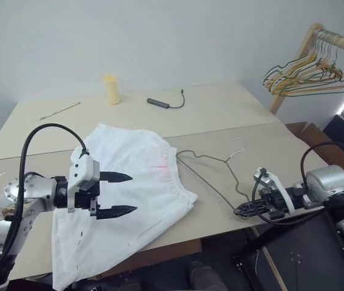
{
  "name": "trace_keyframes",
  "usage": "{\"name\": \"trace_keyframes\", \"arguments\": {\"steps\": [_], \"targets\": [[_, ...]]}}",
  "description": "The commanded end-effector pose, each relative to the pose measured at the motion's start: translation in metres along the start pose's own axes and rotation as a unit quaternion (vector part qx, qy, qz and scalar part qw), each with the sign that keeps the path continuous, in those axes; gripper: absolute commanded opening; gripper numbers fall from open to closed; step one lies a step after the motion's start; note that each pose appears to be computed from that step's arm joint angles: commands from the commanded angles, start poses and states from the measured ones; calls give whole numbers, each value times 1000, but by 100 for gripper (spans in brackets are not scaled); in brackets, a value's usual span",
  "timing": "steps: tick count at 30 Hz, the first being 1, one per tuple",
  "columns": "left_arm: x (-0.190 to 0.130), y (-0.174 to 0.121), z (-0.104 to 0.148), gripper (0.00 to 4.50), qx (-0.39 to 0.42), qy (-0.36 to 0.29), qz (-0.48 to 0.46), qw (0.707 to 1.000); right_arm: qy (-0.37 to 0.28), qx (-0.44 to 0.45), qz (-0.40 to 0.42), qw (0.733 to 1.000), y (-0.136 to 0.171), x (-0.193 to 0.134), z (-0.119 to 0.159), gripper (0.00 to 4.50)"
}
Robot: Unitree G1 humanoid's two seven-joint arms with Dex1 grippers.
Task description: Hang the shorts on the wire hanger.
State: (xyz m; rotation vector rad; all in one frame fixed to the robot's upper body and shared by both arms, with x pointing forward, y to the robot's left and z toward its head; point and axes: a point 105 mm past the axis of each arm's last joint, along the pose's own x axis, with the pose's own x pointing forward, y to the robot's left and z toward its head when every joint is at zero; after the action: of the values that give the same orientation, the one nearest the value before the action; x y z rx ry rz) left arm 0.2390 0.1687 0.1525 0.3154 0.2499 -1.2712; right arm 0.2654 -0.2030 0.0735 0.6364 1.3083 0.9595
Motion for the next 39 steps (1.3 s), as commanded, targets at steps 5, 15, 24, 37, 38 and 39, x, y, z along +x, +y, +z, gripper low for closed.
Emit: {"name": "trace_keyframes", "arguments": {"steps": [5,15,24,37,38,39], "targets": [[0,-2,5,447,17,0,-3,1000,-17,-23,1,1000,3,-6,12,0],[0,-1,3,447,20,3,5,1000,1,-51,13,999,5,-3,14,0],[-5,-2,5,447,21,2,17,1000,18,-74,12,997,6,2,25,0],[-2,-3,0,447,17,6,29,999,45,-87,21,995,18,22,46,0],[-2,-3,-1,447,16,9,30,999,45,-90,20,995,17,24,48,0],[-1,-3,-3,447,17,14,31,999,43,-91,21,995,17,25,50,0]]}}
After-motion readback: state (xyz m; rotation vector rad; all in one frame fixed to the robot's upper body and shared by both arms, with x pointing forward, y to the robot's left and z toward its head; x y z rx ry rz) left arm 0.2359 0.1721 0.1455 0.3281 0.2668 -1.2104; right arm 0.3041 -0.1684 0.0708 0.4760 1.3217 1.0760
